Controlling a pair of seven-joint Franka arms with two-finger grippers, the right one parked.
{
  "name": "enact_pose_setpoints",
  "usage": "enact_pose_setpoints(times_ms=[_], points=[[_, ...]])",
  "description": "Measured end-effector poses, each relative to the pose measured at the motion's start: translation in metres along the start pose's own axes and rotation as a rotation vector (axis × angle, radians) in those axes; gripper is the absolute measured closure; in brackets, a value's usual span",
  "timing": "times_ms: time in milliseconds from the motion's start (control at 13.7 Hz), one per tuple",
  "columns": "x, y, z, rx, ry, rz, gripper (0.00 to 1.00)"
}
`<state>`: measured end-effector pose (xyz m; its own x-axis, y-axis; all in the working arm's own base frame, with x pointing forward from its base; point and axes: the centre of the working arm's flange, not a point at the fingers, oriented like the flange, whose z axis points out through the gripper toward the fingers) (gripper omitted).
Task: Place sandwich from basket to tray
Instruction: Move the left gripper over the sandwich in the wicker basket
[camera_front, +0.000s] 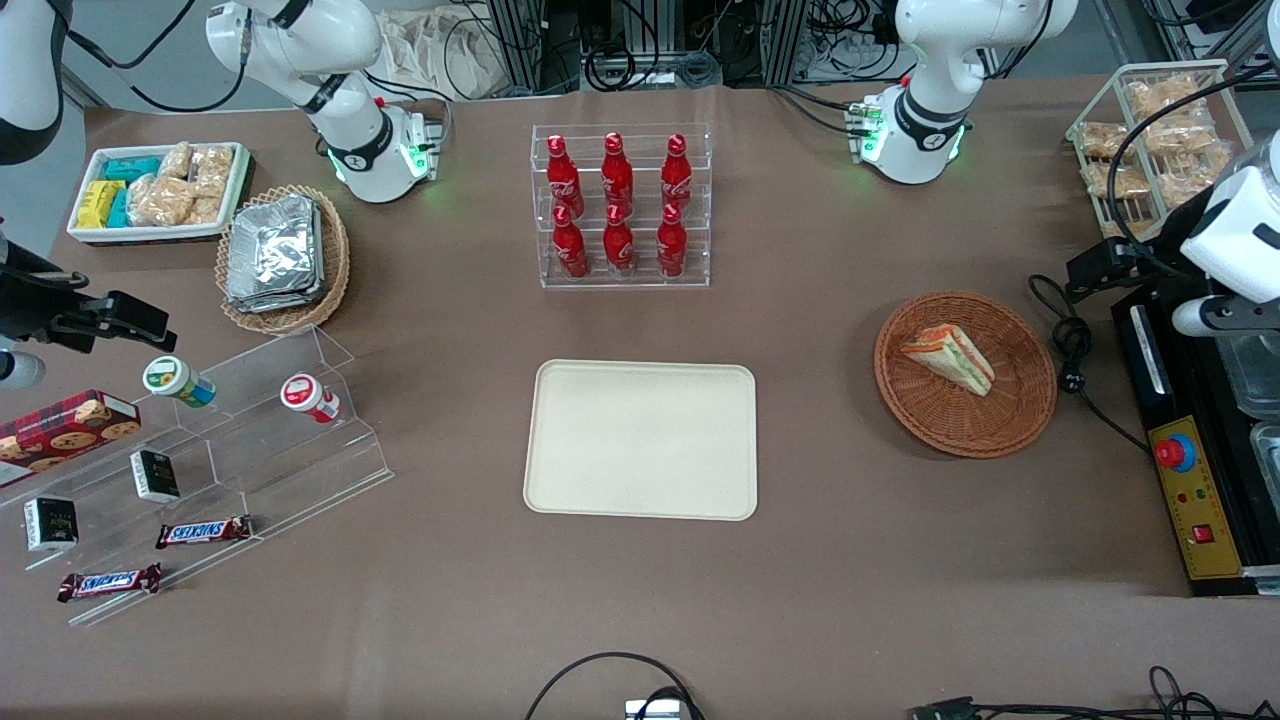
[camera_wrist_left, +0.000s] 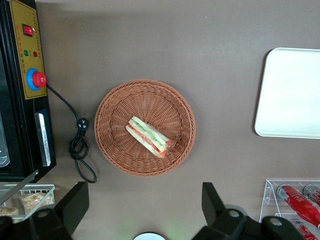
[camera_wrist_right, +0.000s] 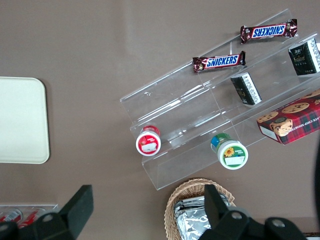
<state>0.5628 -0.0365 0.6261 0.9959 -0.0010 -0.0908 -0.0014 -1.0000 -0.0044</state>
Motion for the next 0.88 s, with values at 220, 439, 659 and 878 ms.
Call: enact_pose_setpoints(times_ms=[220, 439, 659, 878], points=[[0.000, -0.001, 0.000, 0.001, 0.000, -0.002, 0.00], [0.000, -0.001, 0.002, 0.010, -0.007, -0.058, 0.00], [0.000, 0.000, 0.023, 0.030, -0.052, -0.173, 0.00], [0.003, 0.000, 0.061, 0.042, -0.090, -0.264, 0.00]])
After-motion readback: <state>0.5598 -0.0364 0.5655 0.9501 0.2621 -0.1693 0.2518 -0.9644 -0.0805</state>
